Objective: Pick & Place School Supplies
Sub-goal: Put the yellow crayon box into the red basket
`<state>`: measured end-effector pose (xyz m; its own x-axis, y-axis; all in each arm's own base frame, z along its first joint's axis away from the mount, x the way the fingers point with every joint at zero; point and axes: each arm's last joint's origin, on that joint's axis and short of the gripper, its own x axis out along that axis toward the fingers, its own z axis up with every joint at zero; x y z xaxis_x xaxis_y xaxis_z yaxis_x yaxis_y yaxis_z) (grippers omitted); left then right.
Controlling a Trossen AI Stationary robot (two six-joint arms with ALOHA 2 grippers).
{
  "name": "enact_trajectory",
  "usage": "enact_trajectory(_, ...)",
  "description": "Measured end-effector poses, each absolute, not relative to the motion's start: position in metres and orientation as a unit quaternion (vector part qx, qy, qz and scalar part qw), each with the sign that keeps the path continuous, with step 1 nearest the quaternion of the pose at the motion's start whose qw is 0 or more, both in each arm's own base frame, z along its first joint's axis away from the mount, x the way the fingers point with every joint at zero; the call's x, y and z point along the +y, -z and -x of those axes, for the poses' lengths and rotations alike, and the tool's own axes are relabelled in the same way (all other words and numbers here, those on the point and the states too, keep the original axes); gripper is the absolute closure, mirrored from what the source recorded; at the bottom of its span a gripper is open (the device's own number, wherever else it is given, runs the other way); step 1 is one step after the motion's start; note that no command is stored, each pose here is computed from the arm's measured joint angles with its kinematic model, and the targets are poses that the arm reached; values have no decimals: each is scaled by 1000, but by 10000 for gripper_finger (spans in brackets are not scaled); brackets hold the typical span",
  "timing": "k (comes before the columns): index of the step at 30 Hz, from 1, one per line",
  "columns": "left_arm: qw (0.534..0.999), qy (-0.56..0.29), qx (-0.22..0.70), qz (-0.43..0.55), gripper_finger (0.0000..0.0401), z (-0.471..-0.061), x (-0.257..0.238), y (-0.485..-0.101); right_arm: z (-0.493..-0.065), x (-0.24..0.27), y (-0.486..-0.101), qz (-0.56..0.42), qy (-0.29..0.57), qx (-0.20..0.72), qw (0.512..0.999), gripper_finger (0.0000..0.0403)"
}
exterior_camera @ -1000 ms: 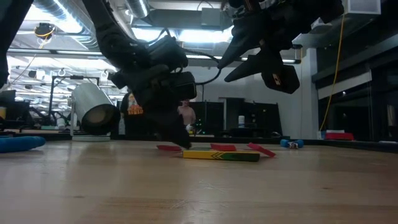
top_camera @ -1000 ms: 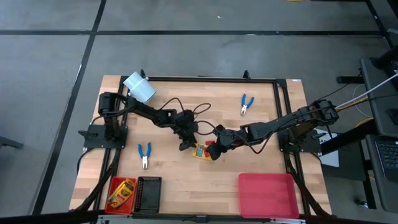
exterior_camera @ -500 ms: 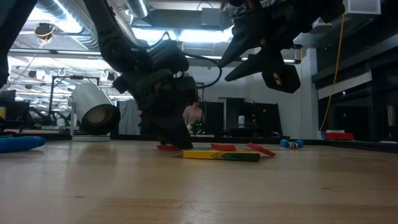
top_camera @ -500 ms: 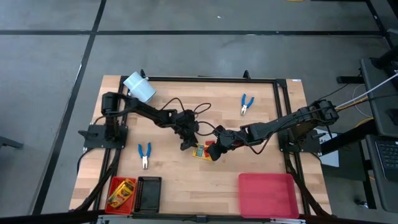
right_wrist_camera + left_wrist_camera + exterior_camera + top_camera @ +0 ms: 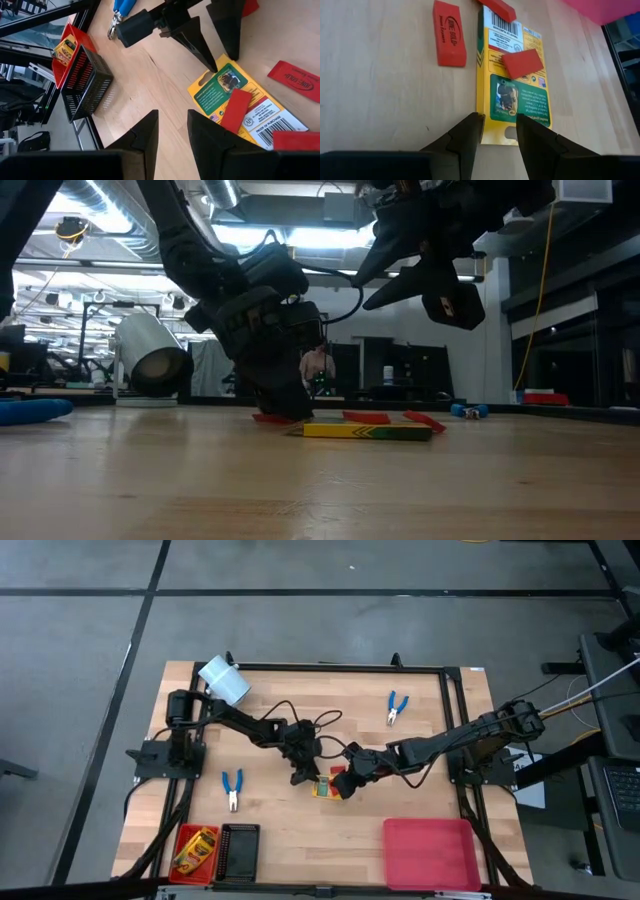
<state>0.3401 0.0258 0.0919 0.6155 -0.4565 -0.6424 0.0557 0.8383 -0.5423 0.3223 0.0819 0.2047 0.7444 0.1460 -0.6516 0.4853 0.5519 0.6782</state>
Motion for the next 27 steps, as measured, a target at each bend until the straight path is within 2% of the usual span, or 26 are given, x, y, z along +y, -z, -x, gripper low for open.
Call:
enact_trajectory(22, 846, 158, 444, 249, 290, -336, 15, -88, -322, 82, -205, -461, 105, 342, 812, 296)
enact_trajectory(27, 846, 155, 445, 250, 312, -336, 14, -88, -322, 82, -205, -460, 104, 342, 813, 296)
